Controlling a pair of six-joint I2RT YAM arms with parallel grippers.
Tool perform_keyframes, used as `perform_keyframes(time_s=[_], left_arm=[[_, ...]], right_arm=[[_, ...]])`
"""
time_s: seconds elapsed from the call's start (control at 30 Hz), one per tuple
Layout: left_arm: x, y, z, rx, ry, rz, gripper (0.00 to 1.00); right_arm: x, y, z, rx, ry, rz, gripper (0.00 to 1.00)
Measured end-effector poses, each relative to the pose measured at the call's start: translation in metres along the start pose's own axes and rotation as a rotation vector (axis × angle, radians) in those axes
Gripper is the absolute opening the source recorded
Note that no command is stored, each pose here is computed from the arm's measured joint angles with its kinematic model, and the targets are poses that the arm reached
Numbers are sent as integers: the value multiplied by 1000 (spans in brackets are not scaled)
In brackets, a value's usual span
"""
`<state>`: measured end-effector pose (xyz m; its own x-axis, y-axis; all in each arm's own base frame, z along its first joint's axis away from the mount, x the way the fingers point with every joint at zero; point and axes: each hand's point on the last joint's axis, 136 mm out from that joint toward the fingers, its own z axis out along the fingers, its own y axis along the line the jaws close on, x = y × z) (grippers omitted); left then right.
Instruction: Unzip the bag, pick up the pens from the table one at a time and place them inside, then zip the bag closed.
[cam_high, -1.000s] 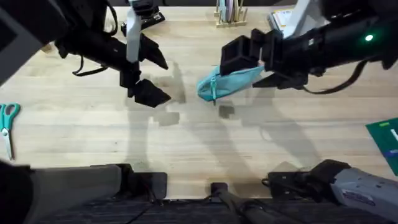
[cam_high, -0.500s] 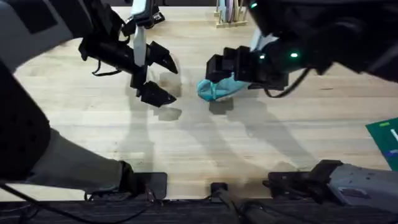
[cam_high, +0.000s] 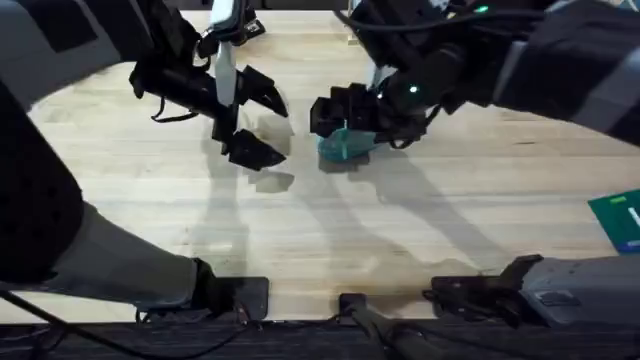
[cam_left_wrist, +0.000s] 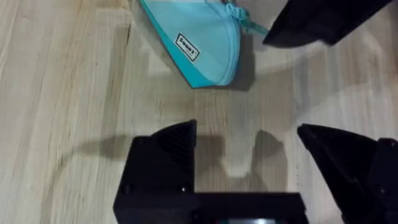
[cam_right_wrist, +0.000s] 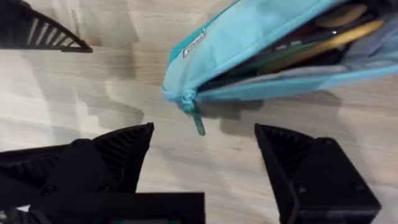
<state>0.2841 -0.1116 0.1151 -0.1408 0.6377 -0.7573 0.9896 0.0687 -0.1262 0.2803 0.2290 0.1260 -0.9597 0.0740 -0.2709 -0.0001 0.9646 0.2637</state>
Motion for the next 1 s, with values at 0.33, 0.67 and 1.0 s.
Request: perform_keyframes(time_s=[0.33,0.67,1.0], left_arm=[[0,0,0,0,0,0,993],[0,0,0,0,0,0,994],[0,0,0,0,0,0,993]], right_arm=[[0,2,22,11,26,-22,948],[-3,5,25,0,18,-33,526],[-4,6,26,-2,15,-33,236]])
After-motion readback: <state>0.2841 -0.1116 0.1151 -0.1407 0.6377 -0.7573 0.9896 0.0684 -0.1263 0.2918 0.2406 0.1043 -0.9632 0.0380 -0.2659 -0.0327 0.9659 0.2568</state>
